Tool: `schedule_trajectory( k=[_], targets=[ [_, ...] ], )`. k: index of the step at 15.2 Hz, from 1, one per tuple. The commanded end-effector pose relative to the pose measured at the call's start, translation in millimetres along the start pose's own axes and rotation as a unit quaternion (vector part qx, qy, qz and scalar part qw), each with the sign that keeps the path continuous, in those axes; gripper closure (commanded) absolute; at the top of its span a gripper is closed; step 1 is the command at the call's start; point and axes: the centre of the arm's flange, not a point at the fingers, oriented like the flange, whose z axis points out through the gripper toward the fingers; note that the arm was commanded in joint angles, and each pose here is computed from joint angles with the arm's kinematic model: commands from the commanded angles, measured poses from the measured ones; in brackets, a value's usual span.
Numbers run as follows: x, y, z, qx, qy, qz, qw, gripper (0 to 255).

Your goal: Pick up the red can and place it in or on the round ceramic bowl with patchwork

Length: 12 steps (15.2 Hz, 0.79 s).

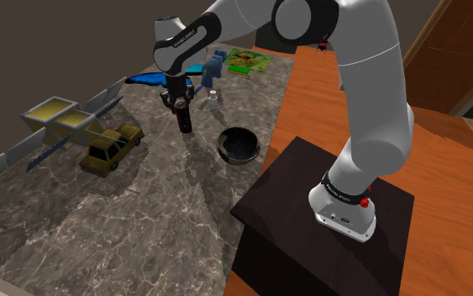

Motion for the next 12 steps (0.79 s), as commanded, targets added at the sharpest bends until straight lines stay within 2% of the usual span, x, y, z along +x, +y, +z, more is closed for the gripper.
schedule_trajectory(
  k=[1, 7, 12],
  targets=[
    [0.0, 0.0, 0.0, 0.0, 0.0, 0.0, 1.0, 255],
    [0.0, 0.0, 0.0, 0.0, 0.0, 0.0, 1.0, 255],
    [-1.0, -0.1, -26.4, 0.0, 0.0, 0.0, 1.0, 255]
  ],
)
